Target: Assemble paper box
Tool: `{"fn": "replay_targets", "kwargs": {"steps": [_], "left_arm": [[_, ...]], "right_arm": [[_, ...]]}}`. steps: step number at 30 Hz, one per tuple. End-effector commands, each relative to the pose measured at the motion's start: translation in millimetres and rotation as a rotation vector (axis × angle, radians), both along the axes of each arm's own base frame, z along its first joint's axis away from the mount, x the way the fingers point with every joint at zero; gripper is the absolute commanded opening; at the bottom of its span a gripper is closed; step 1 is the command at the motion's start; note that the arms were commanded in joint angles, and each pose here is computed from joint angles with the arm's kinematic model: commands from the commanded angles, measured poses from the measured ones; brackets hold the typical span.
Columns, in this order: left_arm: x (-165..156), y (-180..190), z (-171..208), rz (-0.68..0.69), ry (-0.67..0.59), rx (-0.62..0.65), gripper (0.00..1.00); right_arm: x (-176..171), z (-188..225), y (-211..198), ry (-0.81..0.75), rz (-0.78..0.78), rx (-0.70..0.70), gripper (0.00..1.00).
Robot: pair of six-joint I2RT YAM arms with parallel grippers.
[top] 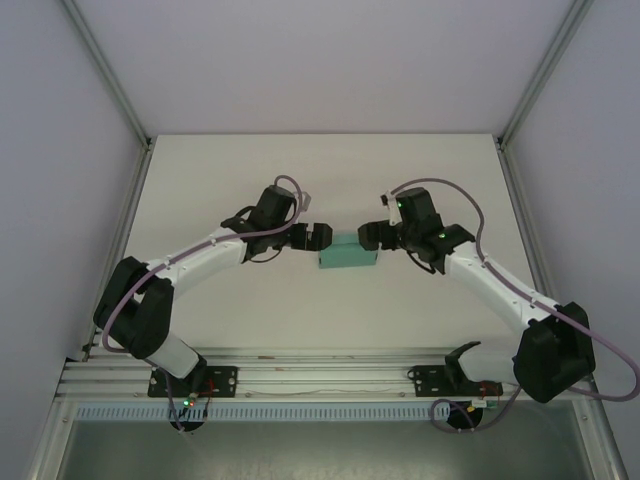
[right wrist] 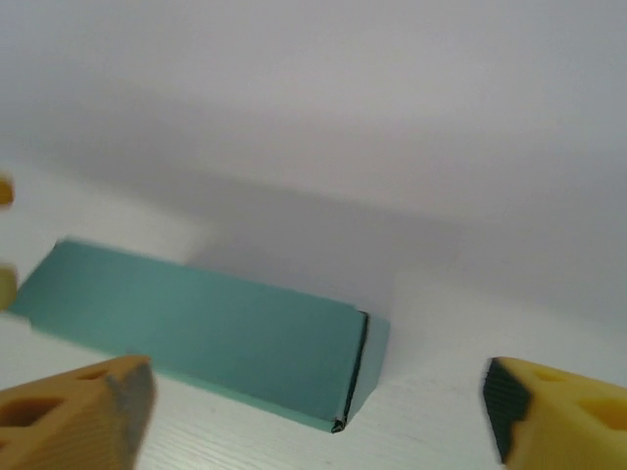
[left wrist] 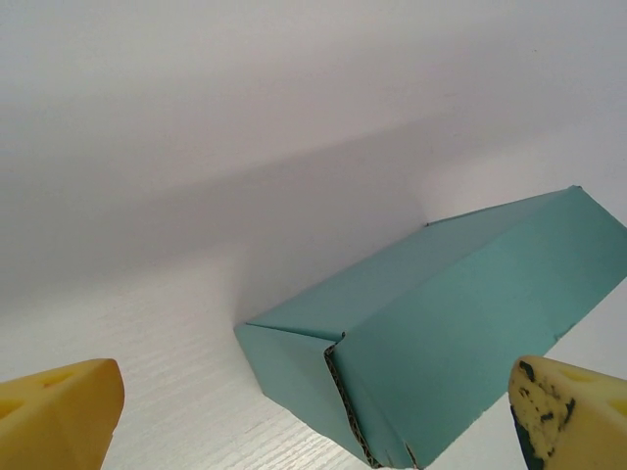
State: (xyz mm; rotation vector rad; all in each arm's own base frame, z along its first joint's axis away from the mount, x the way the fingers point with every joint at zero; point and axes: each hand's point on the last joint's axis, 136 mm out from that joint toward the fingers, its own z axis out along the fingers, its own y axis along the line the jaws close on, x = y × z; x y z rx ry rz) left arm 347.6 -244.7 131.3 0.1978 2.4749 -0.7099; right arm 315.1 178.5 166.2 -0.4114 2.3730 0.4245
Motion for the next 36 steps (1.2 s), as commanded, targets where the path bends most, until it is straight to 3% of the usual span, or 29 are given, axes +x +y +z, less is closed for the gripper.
{"fn": "replay_targets", "kwargs": {"steps": [1, 6, 13, 21, 31, 36], "left_arm": [[0.4, 0.1, 3.1, -0.012, -0.006, 0.015, 1.00], [-3.4, -1.6, -11.9, -0.019, 0.031, 0.013, 1.00], [-7.8, -3.5, -28.9, -0.029, 0.071, 0.005, 1.00], [-12.9, 2.7, -41.5, -0.026, 0.099, 0.022, 0.98], [-16.9, 6.6, -48.4, -0.027, 0.119, 0.013, 0.91], [-17.8, 7.2, -50.7, -0.031, 0.126, 0.018, 0.87]], "right_arm": [[-11.9, 8.9, 13.9, -0.125, 0.310, -0.119, 0.96], [-8.7, 9.4, 17.5, -0.251, 0.462, -0.223, 1.00], [11.5, 13.5, 8.4, -0.194, 0.229, -0.153, 1.00], [31.7, 6.8, -39.6, -0.098, -0.094, -0.123, 1.00], [20.1, -34.4, -43.0, 0.096, -0.074, -0.115, 0.99], [24.9, -42.3, -55.0, 0.106, -0.137, -0.163, 0.98]]}}
